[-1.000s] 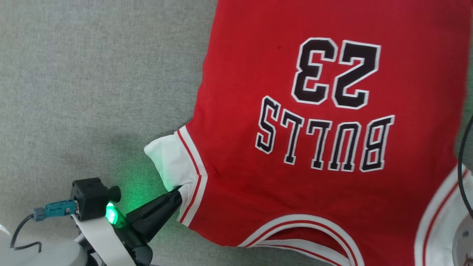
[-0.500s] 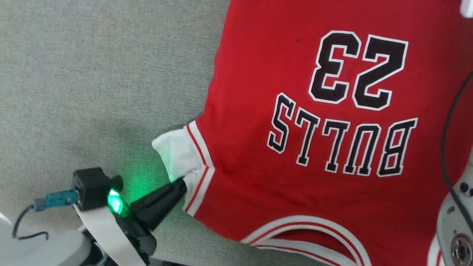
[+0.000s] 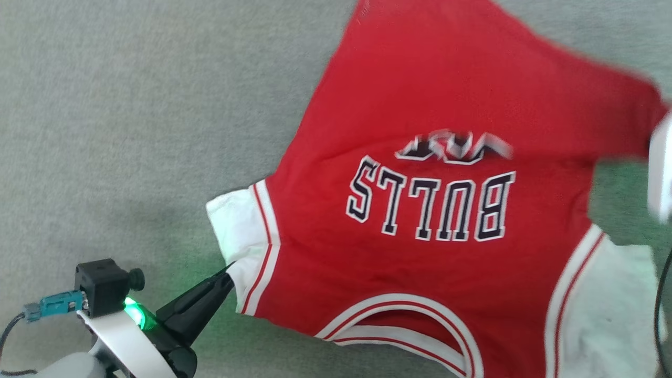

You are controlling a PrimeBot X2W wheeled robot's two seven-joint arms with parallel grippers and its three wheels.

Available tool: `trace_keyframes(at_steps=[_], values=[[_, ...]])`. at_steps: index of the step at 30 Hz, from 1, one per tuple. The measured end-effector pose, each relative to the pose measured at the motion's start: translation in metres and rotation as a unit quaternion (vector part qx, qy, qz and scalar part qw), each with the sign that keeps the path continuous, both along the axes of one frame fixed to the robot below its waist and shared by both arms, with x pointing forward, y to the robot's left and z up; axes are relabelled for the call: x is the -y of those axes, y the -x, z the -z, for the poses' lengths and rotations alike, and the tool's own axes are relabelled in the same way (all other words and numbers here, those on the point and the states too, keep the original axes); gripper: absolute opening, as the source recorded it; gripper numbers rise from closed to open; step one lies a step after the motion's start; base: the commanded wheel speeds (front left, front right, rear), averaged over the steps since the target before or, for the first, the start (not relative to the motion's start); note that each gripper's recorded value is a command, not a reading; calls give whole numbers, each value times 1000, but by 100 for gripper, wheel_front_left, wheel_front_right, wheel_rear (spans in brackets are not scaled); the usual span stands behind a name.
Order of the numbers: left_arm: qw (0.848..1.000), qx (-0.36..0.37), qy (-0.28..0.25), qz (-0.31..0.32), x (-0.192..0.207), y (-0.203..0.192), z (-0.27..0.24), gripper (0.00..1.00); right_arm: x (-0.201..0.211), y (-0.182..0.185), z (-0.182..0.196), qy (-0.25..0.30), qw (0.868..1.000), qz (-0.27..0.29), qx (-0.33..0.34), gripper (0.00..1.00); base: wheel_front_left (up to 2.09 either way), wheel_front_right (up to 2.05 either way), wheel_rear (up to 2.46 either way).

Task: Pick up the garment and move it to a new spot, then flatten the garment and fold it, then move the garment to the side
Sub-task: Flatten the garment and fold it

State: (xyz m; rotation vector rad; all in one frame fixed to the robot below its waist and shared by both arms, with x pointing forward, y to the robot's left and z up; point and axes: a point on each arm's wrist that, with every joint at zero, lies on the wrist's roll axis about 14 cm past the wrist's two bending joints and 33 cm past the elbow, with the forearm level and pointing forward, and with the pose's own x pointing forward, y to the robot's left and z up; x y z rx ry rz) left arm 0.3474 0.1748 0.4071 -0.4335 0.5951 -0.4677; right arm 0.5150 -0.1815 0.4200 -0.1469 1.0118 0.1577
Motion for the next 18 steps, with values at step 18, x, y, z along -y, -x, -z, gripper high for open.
trace_keyframes(at_steps=[18], values=[[1000,20,8,16,10,-8,-6,0,-27,242,29,-89,978,-9,-191,0,0,0,0]])
